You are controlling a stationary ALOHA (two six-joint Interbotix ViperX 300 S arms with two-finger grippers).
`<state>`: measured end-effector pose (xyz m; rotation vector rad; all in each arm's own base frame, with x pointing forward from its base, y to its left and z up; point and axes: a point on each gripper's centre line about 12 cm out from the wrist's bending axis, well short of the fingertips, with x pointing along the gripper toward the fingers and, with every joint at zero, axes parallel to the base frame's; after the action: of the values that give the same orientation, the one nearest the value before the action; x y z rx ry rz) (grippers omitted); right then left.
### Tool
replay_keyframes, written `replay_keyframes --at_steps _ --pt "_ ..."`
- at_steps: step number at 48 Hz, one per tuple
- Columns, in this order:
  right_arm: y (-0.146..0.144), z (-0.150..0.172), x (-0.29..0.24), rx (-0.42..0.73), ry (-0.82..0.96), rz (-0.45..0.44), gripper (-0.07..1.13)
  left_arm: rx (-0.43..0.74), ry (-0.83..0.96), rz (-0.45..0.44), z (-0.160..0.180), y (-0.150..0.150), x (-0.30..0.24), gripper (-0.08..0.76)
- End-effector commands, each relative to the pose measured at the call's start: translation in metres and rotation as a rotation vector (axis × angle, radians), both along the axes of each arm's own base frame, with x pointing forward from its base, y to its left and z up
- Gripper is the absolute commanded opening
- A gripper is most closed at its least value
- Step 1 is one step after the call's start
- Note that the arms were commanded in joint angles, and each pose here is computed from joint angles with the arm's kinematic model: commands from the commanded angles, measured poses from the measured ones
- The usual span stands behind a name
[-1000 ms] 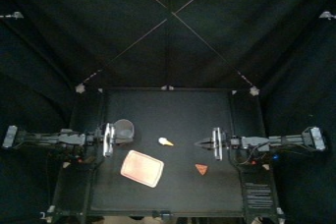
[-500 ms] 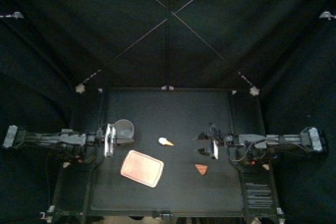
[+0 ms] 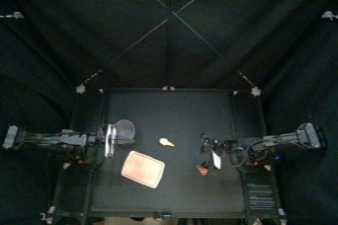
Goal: Pick the pie then place it on the pink plate
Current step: Pick the pie
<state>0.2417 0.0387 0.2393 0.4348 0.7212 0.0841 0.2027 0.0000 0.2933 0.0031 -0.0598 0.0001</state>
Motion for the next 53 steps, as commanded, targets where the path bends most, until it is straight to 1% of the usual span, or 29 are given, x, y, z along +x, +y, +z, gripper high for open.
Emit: replay_keyframes --at_steps 1,4,7,10,13,17,21,25,28,34,40,45,49,53 --pt "0.017 -0.011 -0.014 0.120 0.244 0.069 1.06 0.005 -0.021 0.003 0.009 0.001 0.002 0.016" --pt "0.024 -0.023 -0.026 0.186 0.423 0.092 1.06 0.003 -0.023 0.006 0.009 0.001 0.002 0.016" --pt "0.026 -0.031 -0.035 0.238 0.588 0.077 1.06 0.005 -0.020 0.007 0.009 0.001 0.002 0.016" --pt "0.026 -0.038 -0.043 0.256 0.729 0.056 1.06 0.006 -0.020 0.009 0.009 0.002 0.002 0.016" --pt "0.023 -0.043 -0.045 0.241 0.812 0.017 1.06 0.006 -0.018 0.010 0.008 0.002 0.002 0.016" --pt "0.017 -0.044 -0.040 0.194 0.803 -0.049 1.06 0.006 -0.015 0.015 0.006 0.003 0.002 0.016" --pt "0.013 -0.041 -0.026 0.123 0.701 -0.127 1.06 0.005 -0.006 0.017 0.003 0.003 0.002 0.016" --pt "0.017 -0.039 -0.014 0.082 0.605 -0.187 1.06 0.006 0.003 0.019 -0.001 0.004 0.001 0.016" --pt "0.023 -0.043 -0.010 0.060 0.567 -0.223 1.06 0.006 0.008 0.022 -0.003 0.005 0.001 0.016" --pt "0.031 -0.056 -0.012 0.011 0.597 -0.298 1.06 0.006 0.011 0.024 -0.004 0.005 0.000 0.016" --pt "0.044 -0.064 -0.011 -0.003 0.604 -0.364 1.06 0.006 0.017 0.026 -0.007 0.005 0.000 0.016" --pt "0.049 -0.071 -0.009 -0.012 0.607 -0.415 1.06 0.006 0.022 0.029 -0.008 0.006 0.000 0.016" --pt "0.049 -0.077 -0.005 -0.027 0.597 -0.444 1.06 0.006 0.029 0.032 -0.012 0.006 -0.001 0.016" --pt "0.049 -0.086 0.001 -0.052 0.587 -0.445 1.06 0.005 0.035 0.035 -0.014 0.007 -0.001 0.016"
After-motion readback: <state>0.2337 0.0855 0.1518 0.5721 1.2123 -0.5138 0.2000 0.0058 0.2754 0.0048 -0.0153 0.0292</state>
